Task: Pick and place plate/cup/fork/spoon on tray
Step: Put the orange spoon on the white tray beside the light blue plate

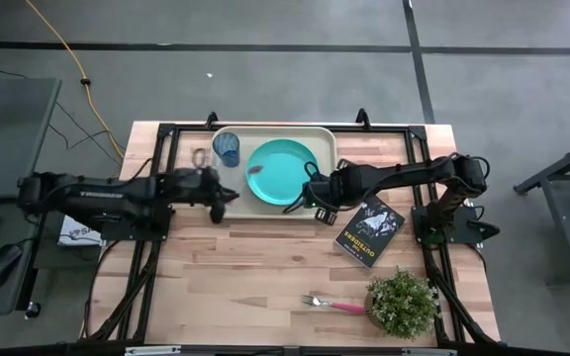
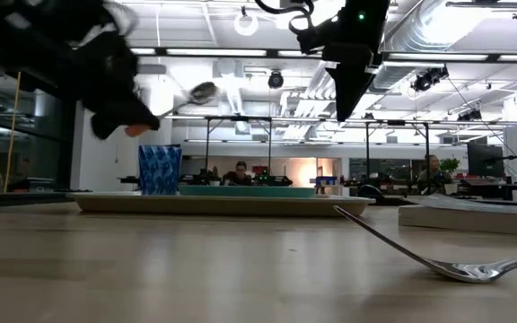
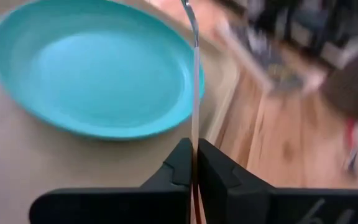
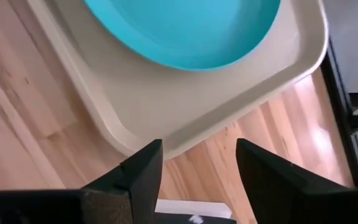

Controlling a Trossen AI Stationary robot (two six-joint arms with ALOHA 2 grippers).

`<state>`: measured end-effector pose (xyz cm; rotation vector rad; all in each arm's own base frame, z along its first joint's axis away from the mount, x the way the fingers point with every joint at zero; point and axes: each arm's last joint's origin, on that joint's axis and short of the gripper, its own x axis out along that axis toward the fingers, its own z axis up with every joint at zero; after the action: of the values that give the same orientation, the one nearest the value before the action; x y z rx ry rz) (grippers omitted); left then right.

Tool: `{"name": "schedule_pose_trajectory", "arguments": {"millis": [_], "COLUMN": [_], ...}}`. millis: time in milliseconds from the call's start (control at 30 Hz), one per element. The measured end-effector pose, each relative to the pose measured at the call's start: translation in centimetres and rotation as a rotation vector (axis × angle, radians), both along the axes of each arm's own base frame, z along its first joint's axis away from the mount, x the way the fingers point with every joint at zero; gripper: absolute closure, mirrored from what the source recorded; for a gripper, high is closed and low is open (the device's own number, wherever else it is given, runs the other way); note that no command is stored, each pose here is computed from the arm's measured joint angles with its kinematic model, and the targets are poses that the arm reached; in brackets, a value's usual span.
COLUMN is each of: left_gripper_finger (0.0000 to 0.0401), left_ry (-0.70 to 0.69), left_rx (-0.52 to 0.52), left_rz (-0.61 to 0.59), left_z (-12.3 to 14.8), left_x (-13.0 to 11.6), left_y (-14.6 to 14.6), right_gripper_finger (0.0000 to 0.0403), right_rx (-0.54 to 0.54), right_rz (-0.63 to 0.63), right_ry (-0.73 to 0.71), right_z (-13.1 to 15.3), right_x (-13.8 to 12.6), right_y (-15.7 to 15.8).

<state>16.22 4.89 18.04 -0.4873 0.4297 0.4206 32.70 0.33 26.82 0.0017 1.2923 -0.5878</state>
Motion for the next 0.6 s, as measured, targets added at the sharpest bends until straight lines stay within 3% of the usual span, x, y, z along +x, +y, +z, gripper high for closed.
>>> {"name": "schedule_pose_trajectory", "arguments": {"millis": [167,300,467,600], "left_gripper_finger": [0.0401,0.0401,0.0401,0.0401], "left_ry": [-0.273,-0.279,-0.338,-0.264], "left_rx": [-0.137,-0.184,-0.132,-0.069], "left_rz": [0.149,0.245,0.295,0.319], "left_z": [-4.3,-4.5,-4.0,-3.6], "left_x": [-3.0,-3.0,-2.6,-2.2], "left_y": [-0.9,-1.3,-1.4,-1.0], "right_gripper_finger": [0.0206,0.0206,0.0206,0.0206], "right_rx": [-0.049,-0.089,-0.109,-0.135], "right_rz": [-0.006,-0.020,-0.050,-0.050], "right_ry": [-0.007,-0.020,-0.030,-0.015], "right_z": [0.1,0.1,0.2,0.2], "right_x": [0.0,0.1,0.1,-0.1], "right_y": [-0.1,-0.3,-0.5,-0.6]}}
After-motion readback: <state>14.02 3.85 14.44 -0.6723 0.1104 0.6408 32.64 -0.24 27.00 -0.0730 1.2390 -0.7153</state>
